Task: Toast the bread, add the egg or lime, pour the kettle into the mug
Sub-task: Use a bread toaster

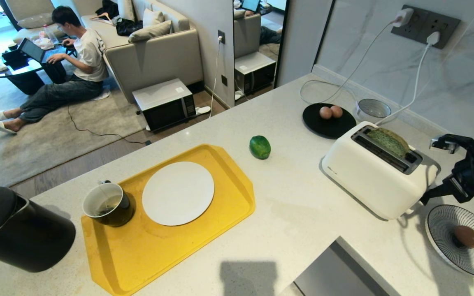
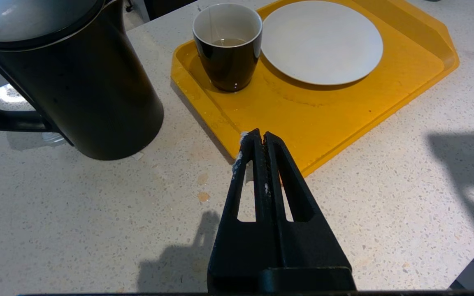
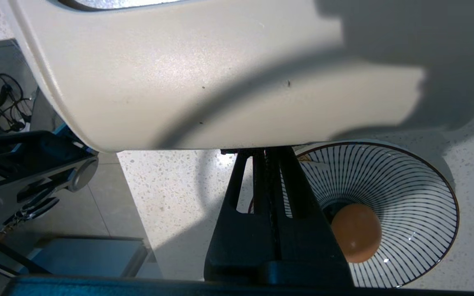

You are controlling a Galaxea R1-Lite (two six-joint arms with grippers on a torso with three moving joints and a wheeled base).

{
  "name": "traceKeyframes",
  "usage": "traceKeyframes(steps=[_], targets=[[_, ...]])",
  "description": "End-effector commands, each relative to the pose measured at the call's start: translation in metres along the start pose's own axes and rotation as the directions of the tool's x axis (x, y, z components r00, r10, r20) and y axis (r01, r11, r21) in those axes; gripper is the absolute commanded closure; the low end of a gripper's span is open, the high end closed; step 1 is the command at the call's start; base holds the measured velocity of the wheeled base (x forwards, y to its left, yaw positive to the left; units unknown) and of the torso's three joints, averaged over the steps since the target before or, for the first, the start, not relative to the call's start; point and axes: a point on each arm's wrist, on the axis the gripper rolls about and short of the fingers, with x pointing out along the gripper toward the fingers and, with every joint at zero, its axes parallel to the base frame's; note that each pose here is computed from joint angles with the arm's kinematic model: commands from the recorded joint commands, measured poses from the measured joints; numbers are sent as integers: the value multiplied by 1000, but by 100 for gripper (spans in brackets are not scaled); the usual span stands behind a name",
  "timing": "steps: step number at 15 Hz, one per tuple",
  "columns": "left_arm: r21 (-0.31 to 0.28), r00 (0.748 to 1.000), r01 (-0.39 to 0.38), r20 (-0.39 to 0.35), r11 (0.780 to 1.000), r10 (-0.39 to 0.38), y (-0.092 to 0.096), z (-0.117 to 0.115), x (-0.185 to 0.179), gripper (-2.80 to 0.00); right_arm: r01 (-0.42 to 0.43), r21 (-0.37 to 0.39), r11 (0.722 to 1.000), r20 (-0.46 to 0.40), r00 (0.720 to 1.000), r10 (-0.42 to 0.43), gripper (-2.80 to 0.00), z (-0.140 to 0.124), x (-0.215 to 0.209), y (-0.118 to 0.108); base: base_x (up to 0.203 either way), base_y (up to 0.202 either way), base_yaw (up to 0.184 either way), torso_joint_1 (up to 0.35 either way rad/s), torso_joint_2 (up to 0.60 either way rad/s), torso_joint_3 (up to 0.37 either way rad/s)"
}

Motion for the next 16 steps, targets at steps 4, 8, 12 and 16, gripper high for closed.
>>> traceKeyframes(steps=[4,8,12,16], targets=[[0,1000,0,-1,1000,0,0,0,0,0,-13,4,1000,-13,1000,13,0,-2,5,-1,0,0,0,0,0,0],[0,1000,0,-1,1000,0,0,0,0,0,-16,6,1000,-17,1000,17,0,-3,6,-1,0,0,0,0,0,0],[0,1000,0,-1,1000,0,0,0,0,0,-19,8,1000,-20,1000,19,0,-3,8,-2,0,0,0,0,0,0],[0,1000,0,-1,1000,0,0,0,0,0,-22,10,1000,-23,999,22,0,-4,10,-3,0,0,0,0,0,0]])
